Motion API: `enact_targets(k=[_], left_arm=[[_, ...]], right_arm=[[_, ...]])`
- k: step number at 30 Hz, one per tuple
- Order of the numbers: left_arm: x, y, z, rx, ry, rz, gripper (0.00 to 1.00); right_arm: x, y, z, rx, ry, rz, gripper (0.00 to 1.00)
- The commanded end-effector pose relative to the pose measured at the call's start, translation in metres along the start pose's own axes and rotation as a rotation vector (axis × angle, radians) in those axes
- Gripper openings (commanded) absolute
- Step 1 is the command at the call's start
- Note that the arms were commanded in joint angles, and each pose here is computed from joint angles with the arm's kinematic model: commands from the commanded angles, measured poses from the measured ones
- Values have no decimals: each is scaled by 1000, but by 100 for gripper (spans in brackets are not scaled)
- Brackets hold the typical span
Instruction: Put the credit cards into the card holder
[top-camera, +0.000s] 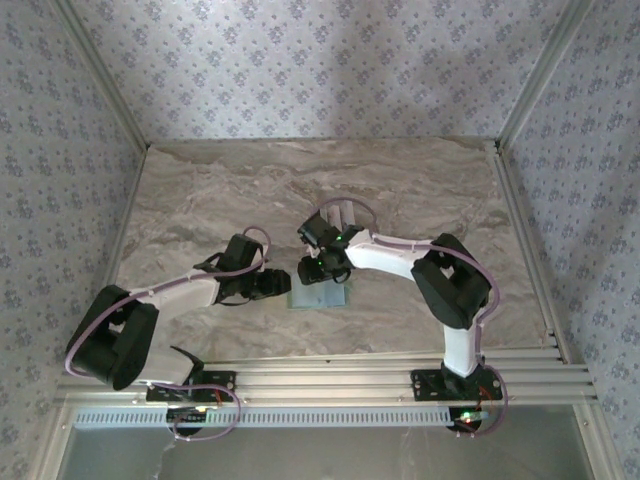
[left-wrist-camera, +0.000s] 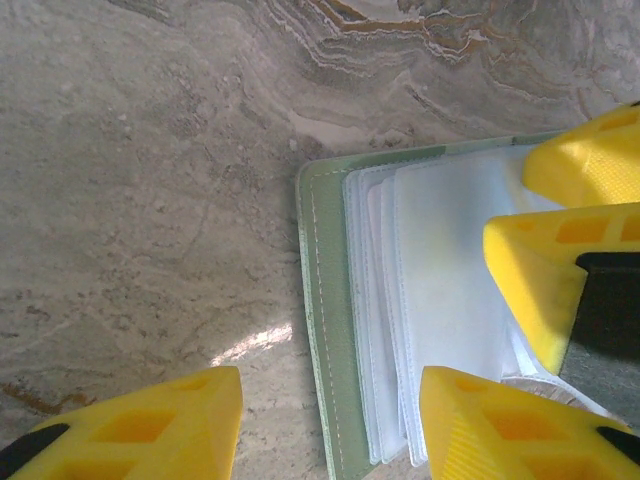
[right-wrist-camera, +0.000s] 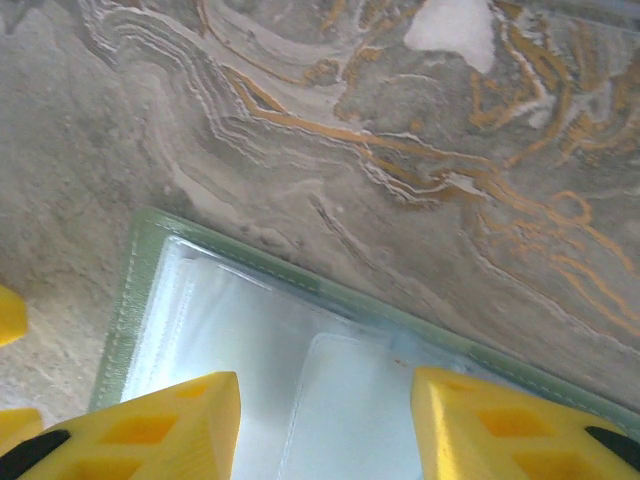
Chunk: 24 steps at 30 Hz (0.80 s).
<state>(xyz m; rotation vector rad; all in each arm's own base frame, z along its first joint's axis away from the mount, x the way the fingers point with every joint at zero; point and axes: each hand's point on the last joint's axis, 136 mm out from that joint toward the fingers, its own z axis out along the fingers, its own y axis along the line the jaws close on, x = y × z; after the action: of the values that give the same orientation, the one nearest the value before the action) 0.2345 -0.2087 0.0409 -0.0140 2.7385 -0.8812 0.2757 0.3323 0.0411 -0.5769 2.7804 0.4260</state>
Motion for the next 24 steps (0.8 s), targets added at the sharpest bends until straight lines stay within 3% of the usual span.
enact_targets(k=[1,8,12,19,24], left_arm=[[-2,-6,0,14,1,22,50],[-4,-3,-2,-1,-10,21,51],[-7,3,-6,-21,-32,3,52],[-12,14,-14,-43,-72,-33,54],[-15,18,-19,-45,-90,-49,54]], right_arm=[[-3,-14,-19,115,-28,-34,51],[-3,-33,-38,266,-90,-35,50],[-12,-7,-48,229,-156,-100,49],[-10,25,-21,113,-86,-151,44],[-13,20,-28,218,-123,-175,43]])
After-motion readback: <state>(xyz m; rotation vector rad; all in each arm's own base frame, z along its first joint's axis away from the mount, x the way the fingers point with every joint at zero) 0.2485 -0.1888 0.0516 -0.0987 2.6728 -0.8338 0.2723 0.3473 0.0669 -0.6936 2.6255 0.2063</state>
